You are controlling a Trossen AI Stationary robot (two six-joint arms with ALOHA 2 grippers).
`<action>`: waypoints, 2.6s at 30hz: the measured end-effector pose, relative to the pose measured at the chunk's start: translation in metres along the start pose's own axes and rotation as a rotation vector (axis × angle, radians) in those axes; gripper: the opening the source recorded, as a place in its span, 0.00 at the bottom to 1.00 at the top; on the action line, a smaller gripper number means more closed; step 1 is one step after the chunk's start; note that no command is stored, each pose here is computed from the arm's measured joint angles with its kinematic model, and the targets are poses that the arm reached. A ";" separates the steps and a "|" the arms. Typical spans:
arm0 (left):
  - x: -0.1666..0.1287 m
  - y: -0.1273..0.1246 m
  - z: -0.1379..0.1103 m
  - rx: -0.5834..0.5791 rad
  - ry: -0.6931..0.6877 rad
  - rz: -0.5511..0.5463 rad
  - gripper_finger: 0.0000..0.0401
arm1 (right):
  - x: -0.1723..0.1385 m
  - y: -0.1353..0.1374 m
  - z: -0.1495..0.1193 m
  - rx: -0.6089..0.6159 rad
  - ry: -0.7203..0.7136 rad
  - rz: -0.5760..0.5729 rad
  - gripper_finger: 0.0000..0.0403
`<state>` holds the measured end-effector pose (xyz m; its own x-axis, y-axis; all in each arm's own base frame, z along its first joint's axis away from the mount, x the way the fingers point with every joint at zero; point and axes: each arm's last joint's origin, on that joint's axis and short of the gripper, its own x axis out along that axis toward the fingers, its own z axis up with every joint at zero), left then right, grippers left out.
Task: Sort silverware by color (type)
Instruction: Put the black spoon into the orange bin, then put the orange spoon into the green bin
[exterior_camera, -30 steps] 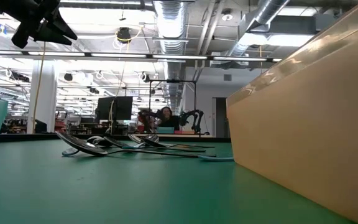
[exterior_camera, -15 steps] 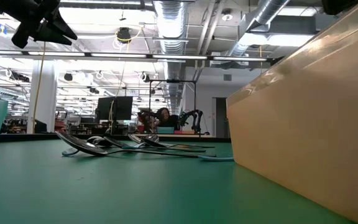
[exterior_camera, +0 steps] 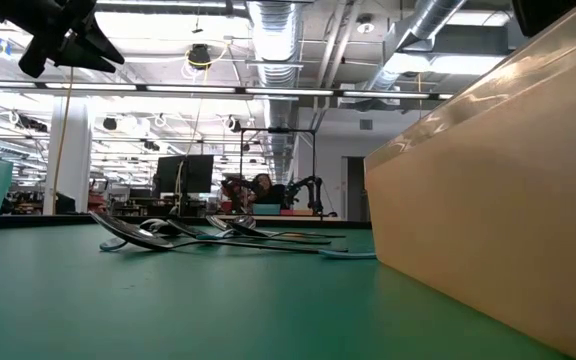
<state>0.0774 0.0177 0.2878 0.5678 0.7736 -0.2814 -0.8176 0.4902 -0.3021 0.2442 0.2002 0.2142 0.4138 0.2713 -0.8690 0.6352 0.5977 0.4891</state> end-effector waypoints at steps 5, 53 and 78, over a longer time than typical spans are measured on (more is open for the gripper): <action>0.000 0.000 0.000 0.001 0.003 -0.003 0.26 | 0.001 -0.002 0.000 0.001 0.000 -0.005 0.02; 0.000 0.001 -0.002 0.075 0.031 -0.013 0.26 | 0.045 -0.001 0.033 -0.160 0.183 0.035 0.30; 0.000 -0.005 -0.001 0.052 0.079 -0.115 0.26 | -0.066 -0.002 0.075 -0.476 -0.068 0.287 0.32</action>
<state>0.0813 0.0148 0.2880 0.6618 0.6782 -0.3195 -0.7497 0.5950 -0.2897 0.2649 0.1247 0.2761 0.5781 0.4337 -0.6912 0.1327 0.7858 0.6040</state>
